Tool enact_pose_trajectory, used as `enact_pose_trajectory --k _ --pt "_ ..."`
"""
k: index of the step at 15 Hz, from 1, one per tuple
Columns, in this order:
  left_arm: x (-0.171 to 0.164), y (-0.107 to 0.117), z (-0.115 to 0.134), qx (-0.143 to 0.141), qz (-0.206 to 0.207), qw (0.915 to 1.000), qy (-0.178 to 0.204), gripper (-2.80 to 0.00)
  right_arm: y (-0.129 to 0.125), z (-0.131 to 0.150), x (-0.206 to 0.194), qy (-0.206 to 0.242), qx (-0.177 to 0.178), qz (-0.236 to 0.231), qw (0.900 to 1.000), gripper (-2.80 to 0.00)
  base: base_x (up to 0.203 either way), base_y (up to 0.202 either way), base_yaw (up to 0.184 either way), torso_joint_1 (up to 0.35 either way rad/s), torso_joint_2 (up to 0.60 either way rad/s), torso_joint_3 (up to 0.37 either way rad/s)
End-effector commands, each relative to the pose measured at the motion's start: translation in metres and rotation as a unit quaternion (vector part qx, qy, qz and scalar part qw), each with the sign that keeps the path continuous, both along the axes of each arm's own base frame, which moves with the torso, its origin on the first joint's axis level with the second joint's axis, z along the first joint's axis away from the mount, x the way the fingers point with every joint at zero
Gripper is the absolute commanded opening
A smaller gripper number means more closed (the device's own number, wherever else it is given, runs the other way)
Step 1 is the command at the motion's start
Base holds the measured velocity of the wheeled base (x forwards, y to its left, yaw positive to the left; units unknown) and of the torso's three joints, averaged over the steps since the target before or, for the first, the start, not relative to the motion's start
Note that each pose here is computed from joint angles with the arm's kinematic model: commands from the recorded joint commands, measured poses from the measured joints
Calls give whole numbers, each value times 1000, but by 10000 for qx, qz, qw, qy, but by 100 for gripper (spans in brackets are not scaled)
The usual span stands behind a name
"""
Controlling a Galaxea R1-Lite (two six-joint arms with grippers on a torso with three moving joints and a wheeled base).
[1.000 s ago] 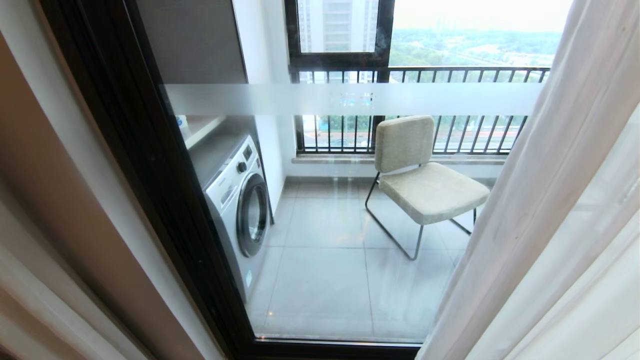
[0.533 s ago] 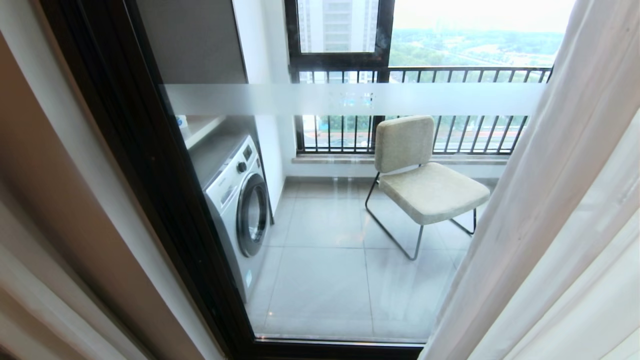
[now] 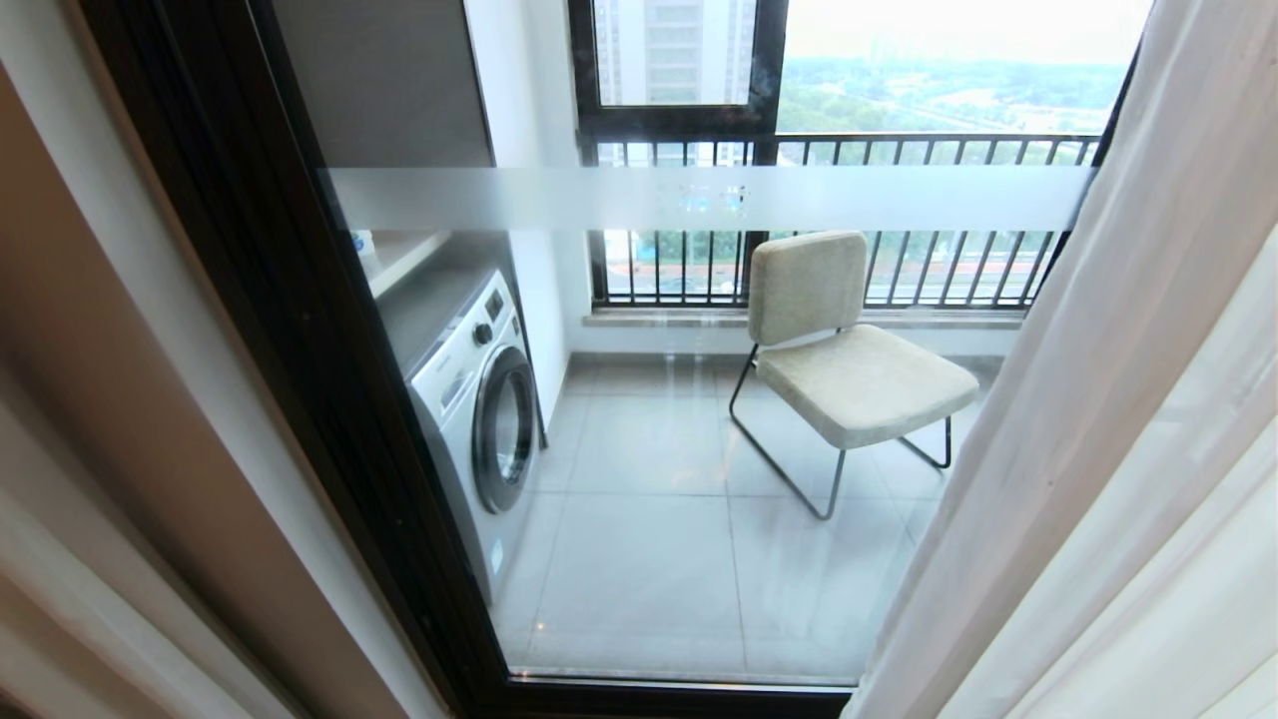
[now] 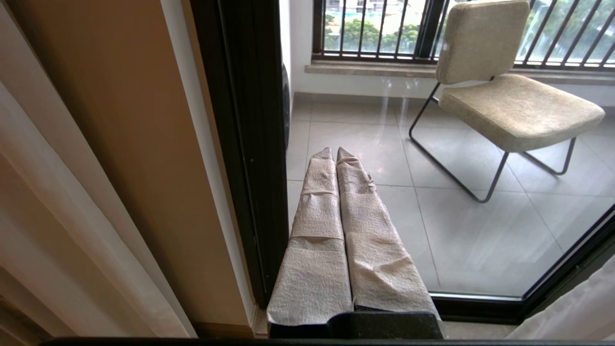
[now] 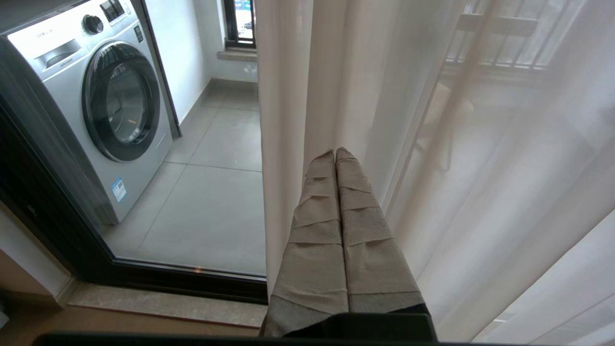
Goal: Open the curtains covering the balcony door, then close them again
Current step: Close the inner curtains on both sides
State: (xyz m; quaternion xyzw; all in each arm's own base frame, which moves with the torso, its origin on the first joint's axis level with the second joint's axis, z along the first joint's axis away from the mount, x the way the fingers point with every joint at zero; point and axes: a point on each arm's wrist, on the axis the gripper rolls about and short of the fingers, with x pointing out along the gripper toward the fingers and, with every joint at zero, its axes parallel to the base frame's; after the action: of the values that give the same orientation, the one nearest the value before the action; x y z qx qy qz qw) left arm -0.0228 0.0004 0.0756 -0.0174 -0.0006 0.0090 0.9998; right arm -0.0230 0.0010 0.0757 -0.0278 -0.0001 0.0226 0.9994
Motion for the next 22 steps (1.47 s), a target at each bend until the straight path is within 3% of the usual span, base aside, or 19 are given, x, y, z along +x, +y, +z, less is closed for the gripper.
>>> enact_pose_trajectory --k 1,18,22 --pt "0 0 0 -2 2 10000 -8 -280 0 0 0 2 -5 5 10000 -280 0 0 0 0 0 0" --pt "0 0 0 -10 9 10000 -4 -280 0 0 0 2 -5 5 10000 -280 0 0 0 0 0 0" --pt "0 0 0 -9 9 10000 -4 -280 0 0 0 2 -5 5 10000 -280 0 150 -6 3 4 2"
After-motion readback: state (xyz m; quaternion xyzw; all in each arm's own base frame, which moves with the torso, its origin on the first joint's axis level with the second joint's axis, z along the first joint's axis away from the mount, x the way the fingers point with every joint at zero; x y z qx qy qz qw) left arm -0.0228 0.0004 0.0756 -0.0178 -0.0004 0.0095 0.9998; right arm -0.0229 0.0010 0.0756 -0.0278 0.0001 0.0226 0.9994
